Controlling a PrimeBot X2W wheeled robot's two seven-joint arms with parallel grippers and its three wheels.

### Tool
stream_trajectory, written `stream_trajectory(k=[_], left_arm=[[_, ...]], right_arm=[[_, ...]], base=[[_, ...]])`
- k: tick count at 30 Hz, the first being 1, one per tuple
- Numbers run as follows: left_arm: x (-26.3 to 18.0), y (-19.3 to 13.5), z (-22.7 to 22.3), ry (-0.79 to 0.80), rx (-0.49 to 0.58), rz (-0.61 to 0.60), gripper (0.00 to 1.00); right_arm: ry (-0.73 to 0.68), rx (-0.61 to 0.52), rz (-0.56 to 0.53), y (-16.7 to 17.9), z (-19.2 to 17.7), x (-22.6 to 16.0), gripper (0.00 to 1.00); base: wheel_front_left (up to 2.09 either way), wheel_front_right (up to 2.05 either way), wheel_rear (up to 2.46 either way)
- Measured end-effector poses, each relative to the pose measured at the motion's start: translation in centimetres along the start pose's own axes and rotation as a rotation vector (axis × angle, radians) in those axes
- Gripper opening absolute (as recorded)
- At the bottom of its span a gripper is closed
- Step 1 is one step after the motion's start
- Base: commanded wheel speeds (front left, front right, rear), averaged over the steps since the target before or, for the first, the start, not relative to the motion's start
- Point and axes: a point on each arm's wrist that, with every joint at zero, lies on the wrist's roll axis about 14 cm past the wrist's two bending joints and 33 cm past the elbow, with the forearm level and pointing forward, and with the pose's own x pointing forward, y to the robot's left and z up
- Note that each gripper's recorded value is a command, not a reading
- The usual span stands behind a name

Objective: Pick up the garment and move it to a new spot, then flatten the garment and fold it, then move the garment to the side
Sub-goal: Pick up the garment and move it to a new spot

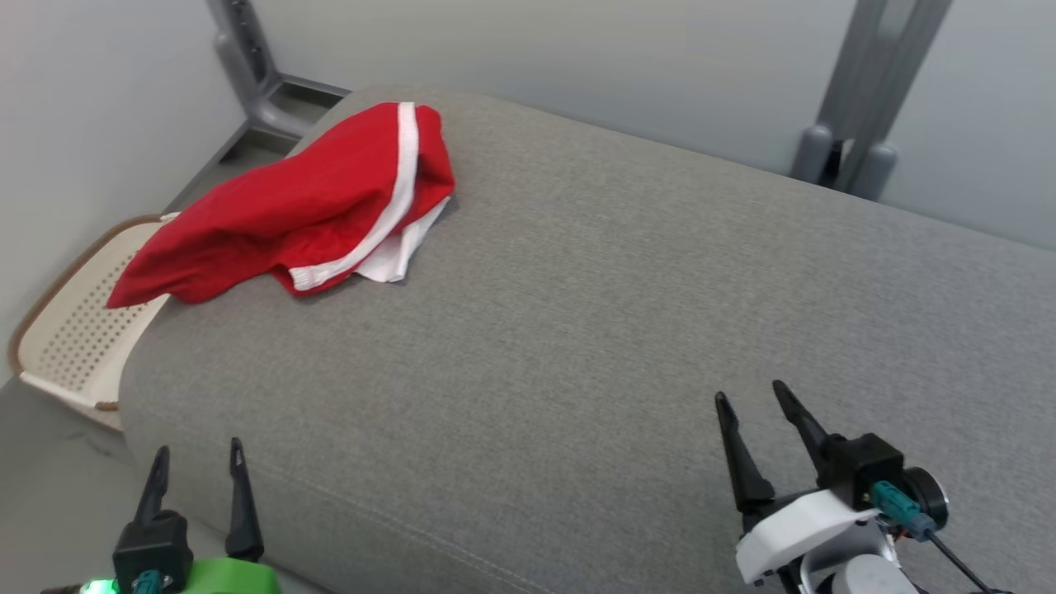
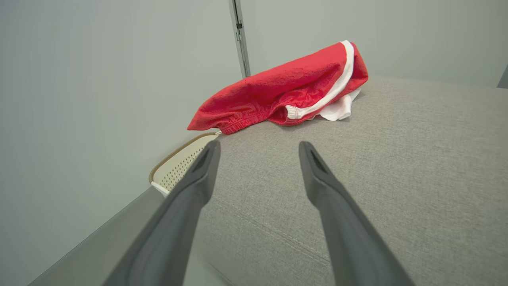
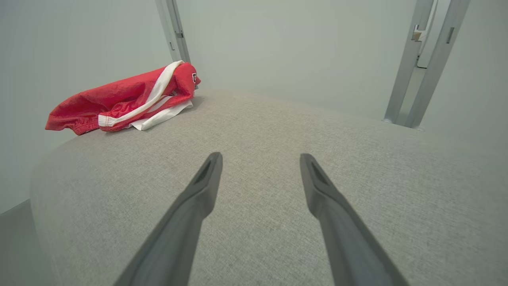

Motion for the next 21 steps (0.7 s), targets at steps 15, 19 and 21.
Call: stream_trajectory(k=[15, 19, 21], left_arm=[[-4.2, 6.2, -2.6, 0.098, -0.002, 0.199, 1.0], [-2.9, 5.2, -3.0, 0.114, -0.018, 0.15, 1.0], [-1.4, 4.7, -2.3, 0.096, -0.018, 0.125, 1.0]], right_arm=[[0.04, 0.001, 0.239, 6.9, -1.6, 4.0, 1.0], [0.048, -0.001, 0.225, 6.3, -2.1, 4.1, 1.0], [0.048, -0.005, 0.219, 5.9, -2.3, 4.3, 1.0]], base=[[0.0, 0.0, 0.0], [0.0, 0.0, 0.0], [0.0, 0.0, 0.0]])
